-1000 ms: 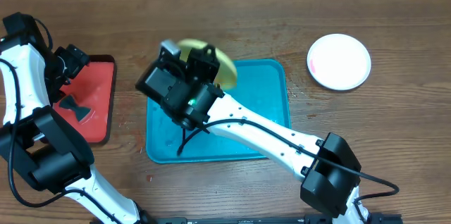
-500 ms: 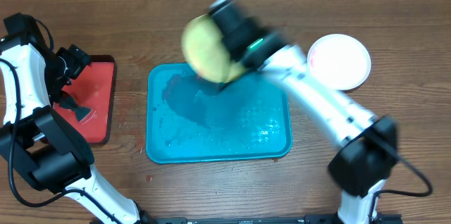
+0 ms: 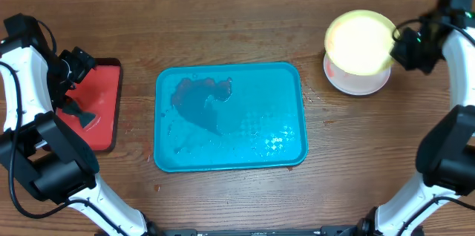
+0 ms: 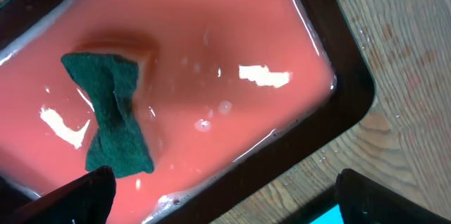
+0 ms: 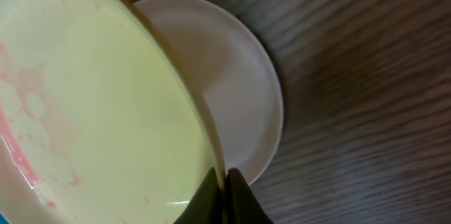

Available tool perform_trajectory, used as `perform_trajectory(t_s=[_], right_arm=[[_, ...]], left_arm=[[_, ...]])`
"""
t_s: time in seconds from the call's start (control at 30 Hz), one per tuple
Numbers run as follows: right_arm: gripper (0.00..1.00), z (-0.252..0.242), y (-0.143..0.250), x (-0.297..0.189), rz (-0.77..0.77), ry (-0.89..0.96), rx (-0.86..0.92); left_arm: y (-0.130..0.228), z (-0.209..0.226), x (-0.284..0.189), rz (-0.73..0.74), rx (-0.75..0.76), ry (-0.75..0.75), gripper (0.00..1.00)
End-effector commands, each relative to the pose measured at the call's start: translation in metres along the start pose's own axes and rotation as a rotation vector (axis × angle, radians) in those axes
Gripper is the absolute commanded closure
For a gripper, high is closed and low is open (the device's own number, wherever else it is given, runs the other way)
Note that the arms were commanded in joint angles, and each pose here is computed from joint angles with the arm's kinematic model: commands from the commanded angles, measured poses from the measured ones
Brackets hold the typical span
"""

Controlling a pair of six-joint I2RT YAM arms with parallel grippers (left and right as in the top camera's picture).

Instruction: Clean dirty plates on tray and stack at the side

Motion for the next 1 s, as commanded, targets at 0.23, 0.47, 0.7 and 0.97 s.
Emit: perform_trajectory(t_s=[0.23,0.47,0.7,0.97], right_arm=[[0.35,-0.011,0.009,0.019,0.017,-0.080,0.095],[0.23,-0.007,0.030,0.001,0.097,-0.106,0.109],[0.23,0.004,0.065,-0.079,0.032,-0.142,0.026],[0.00,0.044,0.144,-0.156,-0.033,-0.243,-0.177]], left_arm=[[-0.003,-0.004,-0.003,-0.008,-0.076,0.014,0.00],[-0.003,-0.004,-0.003,-0.008,-0.077,0.014,0.00],[-0.003,-0.004,-0.003,-0.008,-0.076,0.014,0.00],[-0.003,-0.004,-0.003,-0.008,-0.077,0.014,0.00]])
Point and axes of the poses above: each gripper's point midway between its finger pads, its own x axis out along the fingers, its own z axis along the line the jaws close on, y = z × x, the point moved 4 cm from there along -x, back along the fingers, and after that the axes turned 11 degrees about x, right-handed, at the moved point
